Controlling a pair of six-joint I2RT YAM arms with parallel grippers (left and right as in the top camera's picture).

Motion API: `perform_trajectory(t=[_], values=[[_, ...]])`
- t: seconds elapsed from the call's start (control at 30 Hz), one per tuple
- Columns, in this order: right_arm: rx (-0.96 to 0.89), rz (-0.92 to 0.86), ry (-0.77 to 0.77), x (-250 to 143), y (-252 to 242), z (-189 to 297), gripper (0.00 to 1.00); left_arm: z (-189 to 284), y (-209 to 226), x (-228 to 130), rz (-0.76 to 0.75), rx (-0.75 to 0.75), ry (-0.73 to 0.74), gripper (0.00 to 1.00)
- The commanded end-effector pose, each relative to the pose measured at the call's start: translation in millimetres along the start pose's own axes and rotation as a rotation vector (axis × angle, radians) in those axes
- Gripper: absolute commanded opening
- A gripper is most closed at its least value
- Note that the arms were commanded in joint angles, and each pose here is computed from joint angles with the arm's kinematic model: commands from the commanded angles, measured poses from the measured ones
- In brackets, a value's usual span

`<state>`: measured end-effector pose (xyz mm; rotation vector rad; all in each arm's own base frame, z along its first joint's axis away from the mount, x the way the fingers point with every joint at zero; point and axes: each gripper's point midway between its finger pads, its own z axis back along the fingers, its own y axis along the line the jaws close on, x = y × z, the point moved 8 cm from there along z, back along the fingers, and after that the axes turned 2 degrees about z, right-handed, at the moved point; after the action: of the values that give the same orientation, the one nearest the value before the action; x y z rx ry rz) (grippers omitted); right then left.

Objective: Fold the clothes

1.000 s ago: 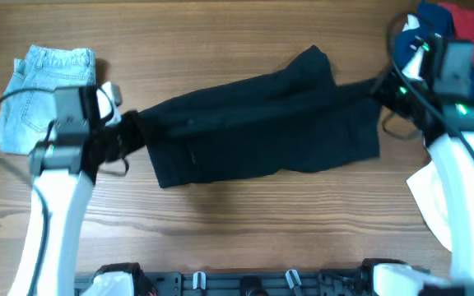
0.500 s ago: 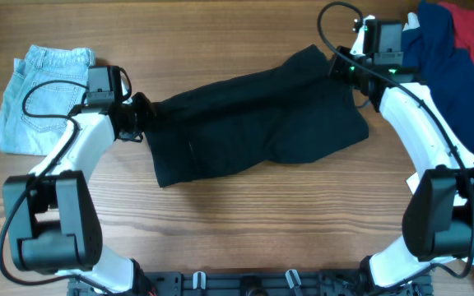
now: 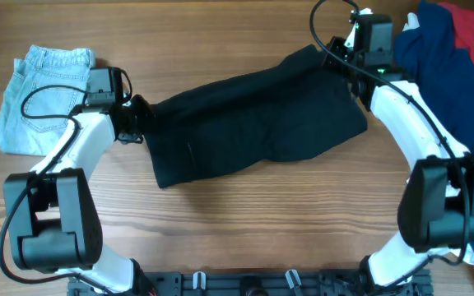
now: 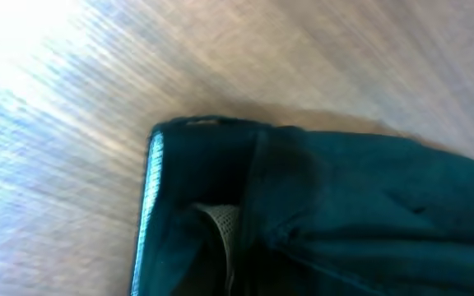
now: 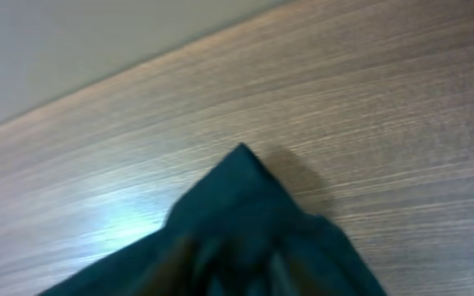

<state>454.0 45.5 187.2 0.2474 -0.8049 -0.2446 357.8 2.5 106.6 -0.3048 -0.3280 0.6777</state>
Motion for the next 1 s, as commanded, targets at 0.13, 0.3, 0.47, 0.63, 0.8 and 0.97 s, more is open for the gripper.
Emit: perform_trajectory(t=[0.13, 0.3, 0.47, 0.63, 0.8, 0.97], values=[[-0.074, -0.015, 0.015, -2.7, -12.5, -9.9, 0.76, 3.5, 7.9, 5.1, 0.032, 0.052, -0.024, 1.00], [-0.136, -0.031, 0.088, -12.9, -26.0, -5.6, 0.84, 28.8, -6.1, 15.6, -0.019, -0.012, -0.101, 1.00], [-0.163, -0.028, 0.145, -18.4, -30.9, 7.1, 0.87, 88.0, -34.0, 35.9, -0.069, -0.120, -0.265, 1.00], [-0.138, 0.021, 0.198, -20.4, -25.9, 30.9, 0.88, 101.9, -41.6, 13.2, -0.094, -0.160, -0.182, 1.00], [-0.269, 0.036, 0.311, -41.2, -41.9, 40.4, 0.89, 83.3, -45.4, -24.8, -0.137, -0.088, 0.000, 1.00], [-0.286, 0.035, 0.375, -55.5, -48.1, 28.9, 0.90, 55.4, -60.8, -53.1, -0.222, -0.044, 0.091, 0.98]])
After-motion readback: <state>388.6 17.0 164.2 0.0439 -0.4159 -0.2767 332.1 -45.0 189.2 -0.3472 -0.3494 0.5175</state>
